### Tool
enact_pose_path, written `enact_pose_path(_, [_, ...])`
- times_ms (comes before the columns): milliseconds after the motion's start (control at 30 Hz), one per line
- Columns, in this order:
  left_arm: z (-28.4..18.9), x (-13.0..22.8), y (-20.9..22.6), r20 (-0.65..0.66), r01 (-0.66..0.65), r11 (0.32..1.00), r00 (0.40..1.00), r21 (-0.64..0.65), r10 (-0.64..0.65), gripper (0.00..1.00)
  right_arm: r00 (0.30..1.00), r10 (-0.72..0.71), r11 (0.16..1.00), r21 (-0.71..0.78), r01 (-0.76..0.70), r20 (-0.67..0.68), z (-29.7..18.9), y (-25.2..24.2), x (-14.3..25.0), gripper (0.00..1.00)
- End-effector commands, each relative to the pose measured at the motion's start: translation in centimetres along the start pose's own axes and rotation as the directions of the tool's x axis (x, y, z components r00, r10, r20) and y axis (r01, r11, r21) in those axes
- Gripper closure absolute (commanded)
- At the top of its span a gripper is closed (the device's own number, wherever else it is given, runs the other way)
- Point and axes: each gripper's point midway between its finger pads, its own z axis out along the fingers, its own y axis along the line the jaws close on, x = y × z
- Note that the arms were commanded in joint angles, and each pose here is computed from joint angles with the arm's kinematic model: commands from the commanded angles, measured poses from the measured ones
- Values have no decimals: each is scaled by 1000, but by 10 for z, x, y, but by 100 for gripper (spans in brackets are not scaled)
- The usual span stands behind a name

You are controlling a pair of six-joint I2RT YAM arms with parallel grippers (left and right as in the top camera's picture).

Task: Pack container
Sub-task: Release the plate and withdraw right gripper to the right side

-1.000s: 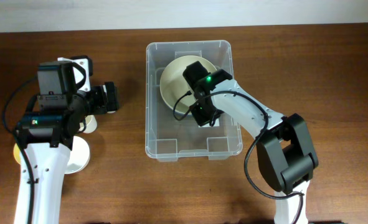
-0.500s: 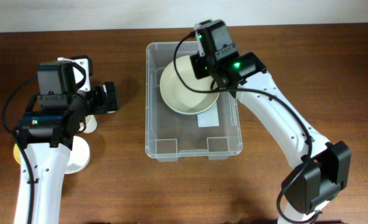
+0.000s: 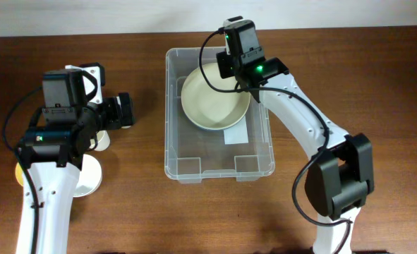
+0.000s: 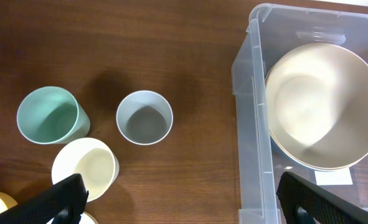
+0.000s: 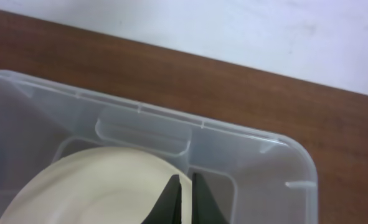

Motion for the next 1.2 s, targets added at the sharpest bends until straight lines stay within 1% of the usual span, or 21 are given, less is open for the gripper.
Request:
enact_pose_path(0, [0,-5,-3,6,-24,1000,1000,10,24,0,1000,-1,1000,16,1,-6,13,-1,7,96])
enact_pose_path(267, [12,-1,-2,-28,-21,1000,999,7,21,0,999,-8,1000,15,8,-45,37,2,26,96])
enact_pose_path(400, [16,1,-1,-39,-20,1000,999,3,20,0,999,-5,1000,17,6,-40,40,2,26,96])
enact_pose_path(567, [18,0,-1,-40,-20,1000,999,3,20,0,999,3,1000,21,-2,-41,43,-4,27,96])
enact_pose_path(867, [18,0,-1,-40,-20,1000,999,2,20,0,995,7,1000,15,-5,-97,65,-6,51,96])
enact_pose_path(1167, [18,0,4,-39,-21,1000,999,-23,20,0,992,3,1000,18,0,-127,77,-6,66,96])
